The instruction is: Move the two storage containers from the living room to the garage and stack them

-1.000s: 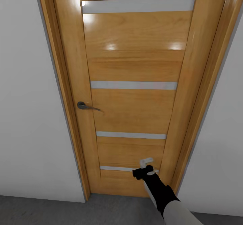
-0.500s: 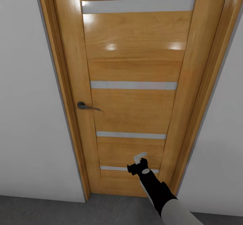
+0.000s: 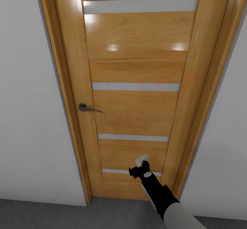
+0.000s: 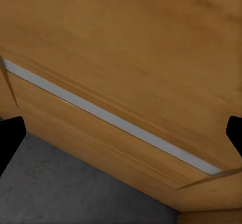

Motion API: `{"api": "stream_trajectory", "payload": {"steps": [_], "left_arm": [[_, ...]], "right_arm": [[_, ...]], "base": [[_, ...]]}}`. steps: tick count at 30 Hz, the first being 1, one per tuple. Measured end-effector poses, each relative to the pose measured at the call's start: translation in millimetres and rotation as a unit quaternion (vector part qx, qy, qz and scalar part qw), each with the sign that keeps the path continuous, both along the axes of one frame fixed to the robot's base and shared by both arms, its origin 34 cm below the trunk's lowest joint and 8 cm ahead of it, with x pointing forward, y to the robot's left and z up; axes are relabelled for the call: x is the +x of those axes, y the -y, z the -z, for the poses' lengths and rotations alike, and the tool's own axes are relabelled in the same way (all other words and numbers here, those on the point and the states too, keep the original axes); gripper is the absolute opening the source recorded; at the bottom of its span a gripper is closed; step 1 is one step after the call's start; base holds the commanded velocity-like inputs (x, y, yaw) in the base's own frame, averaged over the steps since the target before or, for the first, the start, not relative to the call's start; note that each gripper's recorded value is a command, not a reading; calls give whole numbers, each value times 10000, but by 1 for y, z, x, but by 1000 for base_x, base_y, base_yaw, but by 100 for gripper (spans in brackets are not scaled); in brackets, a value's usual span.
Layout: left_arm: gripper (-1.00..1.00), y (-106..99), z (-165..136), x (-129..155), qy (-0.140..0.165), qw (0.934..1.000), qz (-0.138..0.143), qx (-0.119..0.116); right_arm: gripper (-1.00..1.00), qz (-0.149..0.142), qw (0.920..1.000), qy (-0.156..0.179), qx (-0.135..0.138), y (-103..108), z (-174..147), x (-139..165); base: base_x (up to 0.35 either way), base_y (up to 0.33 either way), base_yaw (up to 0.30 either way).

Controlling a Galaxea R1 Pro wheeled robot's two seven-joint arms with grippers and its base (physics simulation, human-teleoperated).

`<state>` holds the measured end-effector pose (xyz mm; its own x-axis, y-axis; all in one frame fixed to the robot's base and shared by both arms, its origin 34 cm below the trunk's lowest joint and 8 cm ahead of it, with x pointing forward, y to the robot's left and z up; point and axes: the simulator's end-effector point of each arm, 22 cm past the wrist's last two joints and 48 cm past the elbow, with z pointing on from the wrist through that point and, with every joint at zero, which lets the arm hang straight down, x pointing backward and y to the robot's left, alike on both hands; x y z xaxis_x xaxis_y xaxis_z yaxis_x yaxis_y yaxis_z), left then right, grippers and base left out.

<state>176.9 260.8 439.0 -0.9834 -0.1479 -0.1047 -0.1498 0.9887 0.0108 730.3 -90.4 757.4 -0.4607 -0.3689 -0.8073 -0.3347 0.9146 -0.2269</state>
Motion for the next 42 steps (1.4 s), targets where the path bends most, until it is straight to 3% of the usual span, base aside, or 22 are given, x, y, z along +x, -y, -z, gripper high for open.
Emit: {"api": "stream_trajectory", "payload": {"steps": [15,17,19,22,29,42], "left_arm": [[100,0,0,0,3,10000,1,0],[100,0,0,0,3,10000,1,0],[100,0,0,0,1,10000,1,-1],[100,0,0,0,5,10000,1,0],[100,0,0,1,25,10000,-2,-5],[100,0,0,1,27,10000,-5,-5]], "right_arm": [[100,-14,10000,88,11,-1,-6,3],[100,-86,9996,257,83,-7,-15,7],[100,-236,9966,747,242,-16,-43,21],[100,-361,9920,1152,359,-24,-72,35],[100,-690,9853,1519,371,-42,-93,38],[100,-829,9846,1503,333,-48,-80,32]], "base": [[0,0,0],[0,0,0],[0,0,0],[0,0,0],[91,0,0],[287,0,0]]}}
